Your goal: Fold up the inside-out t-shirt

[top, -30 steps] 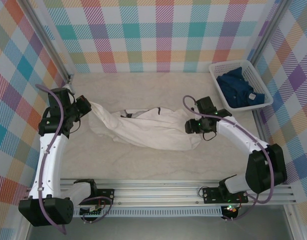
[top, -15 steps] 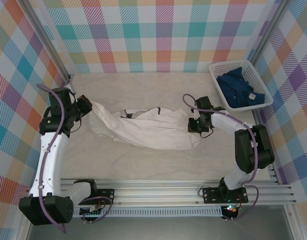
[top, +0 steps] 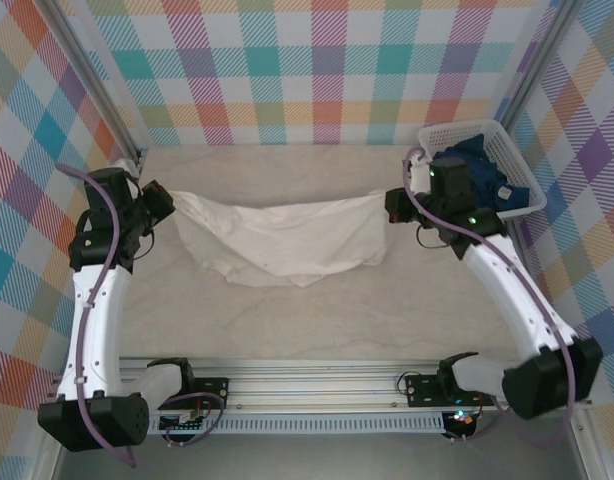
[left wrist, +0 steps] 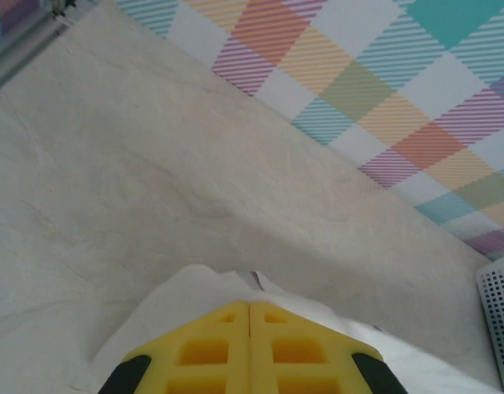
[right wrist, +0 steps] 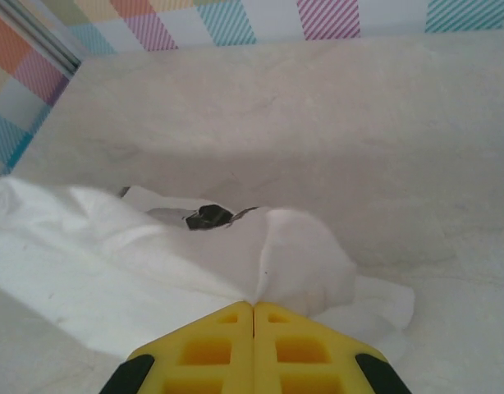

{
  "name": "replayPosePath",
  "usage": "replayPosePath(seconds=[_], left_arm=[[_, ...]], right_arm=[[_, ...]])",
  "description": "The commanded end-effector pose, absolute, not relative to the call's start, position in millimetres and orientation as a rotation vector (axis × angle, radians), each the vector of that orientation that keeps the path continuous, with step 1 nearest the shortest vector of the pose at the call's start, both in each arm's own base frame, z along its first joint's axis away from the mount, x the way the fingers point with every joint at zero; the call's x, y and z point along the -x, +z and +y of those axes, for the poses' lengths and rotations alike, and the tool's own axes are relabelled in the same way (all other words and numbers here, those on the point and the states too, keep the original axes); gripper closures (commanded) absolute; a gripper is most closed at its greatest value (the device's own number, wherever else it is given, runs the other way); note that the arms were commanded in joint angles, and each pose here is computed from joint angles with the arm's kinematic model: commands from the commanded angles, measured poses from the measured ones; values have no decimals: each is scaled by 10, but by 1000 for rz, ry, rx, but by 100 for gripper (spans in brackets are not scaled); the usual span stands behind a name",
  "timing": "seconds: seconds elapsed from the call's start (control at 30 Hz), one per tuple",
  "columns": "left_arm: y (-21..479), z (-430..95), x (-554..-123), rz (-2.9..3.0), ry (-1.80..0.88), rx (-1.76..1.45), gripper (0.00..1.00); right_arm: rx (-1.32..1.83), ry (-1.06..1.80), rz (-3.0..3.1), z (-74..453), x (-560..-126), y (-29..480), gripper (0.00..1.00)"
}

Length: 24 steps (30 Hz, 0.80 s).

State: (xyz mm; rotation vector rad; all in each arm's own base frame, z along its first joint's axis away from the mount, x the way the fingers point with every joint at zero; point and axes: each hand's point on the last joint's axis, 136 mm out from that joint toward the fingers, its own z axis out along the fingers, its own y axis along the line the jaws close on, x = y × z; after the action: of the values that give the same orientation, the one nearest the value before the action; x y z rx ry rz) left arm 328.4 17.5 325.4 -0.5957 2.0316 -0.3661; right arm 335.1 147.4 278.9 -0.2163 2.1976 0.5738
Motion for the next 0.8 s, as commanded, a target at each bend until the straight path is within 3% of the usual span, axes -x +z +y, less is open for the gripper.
replayPosePath(seconds=[0.0,0.27,0.53,0.77], left_arm=[[3175,321,-3120,2026,-275,628,100],[2645,317,-3052,2148,-248,649,100],[2584,443,-2966,2156,-165,682,100],[2477,456,-3013,2185,-164,695,100]], right_arm=[[158,619,2464,1410,-2827,2038,100],[-56,755,2715,1432,-2173,1022,99],[-61,783,2808,1567,-2026,752,100],[-21,782,2970,1687,-1620,476,93]])
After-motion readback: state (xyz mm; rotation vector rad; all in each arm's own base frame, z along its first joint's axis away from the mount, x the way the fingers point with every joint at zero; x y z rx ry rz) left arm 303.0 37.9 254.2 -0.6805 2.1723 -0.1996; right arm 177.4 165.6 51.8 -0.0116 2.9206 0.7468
